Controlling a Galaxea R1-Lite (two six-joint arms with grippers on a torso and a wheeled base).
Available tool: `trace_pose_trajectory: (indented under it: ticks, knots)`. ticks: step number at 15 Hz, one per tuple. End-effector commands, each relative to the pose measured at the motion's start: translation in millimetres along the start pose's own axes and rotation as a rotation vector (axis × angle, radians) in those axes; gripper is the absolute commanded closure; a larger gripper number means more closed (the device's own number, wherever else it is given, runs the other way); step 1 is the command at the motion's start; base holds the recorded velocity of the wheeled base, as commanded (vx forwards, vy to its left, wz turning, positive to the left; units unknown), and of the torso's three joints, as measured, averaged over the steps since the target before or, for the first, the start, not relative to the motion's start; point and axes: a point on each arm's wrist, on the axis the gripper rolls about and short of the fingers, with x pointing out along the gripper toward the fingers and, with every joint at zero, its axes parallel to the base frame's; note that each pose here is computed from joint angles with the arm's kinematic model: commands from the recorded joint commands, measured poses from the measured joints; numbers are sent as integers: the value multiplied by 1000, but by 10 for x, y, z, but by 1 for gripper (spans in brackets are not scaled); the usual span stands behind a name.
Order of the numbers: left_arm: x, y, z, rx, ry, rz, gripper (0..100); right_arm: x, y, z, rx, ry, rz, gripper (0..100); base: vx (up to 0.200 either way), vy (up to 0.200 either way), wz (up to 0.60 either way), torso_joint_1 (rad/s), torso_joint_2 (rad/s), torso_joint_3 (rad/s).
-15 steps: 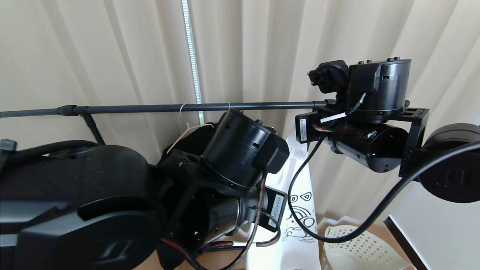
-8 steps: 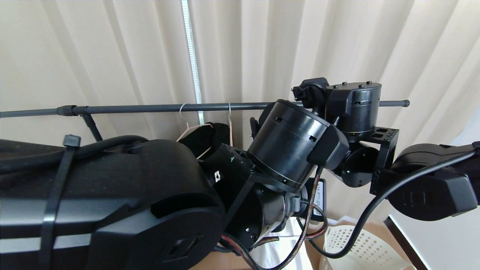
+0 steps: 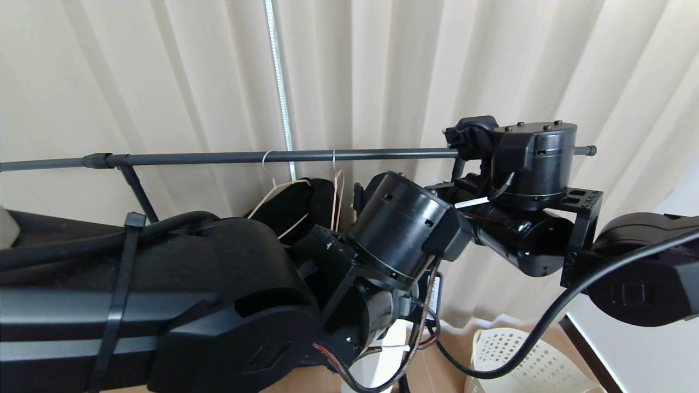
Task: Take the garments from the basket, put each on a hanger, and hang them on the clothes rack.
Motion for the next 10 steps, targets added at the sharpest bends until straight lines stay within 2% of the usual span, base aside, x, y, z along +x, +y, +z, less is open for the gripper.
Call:
trace_pose_trajectory:
  ticks: [1,3,6,7,10]
  knots:
    - [130,199,-10,-6,13,60,100,-91,-141,102,9,-25,-24,100,0,0,0,0,0,0]
    - [237,293,63,-18,-14,79,100,-139,-171,76,-14,-19,-23,100,0,0,0,0,0,0]
    - [266,335,112,-11,-47,81,100,-166,-183,55,-18,-15,-23,100,0,0,0,0,0,0]
    - [267,336,108,-9,-45,81,0,-166,-183,57,-17,-17,-23,100,0,0,0,0,0,0]
    - [211,378,42,-3,-29,89,0,-156,-183,55,-17,-17,-25,100,0,0,0,0,0,0]
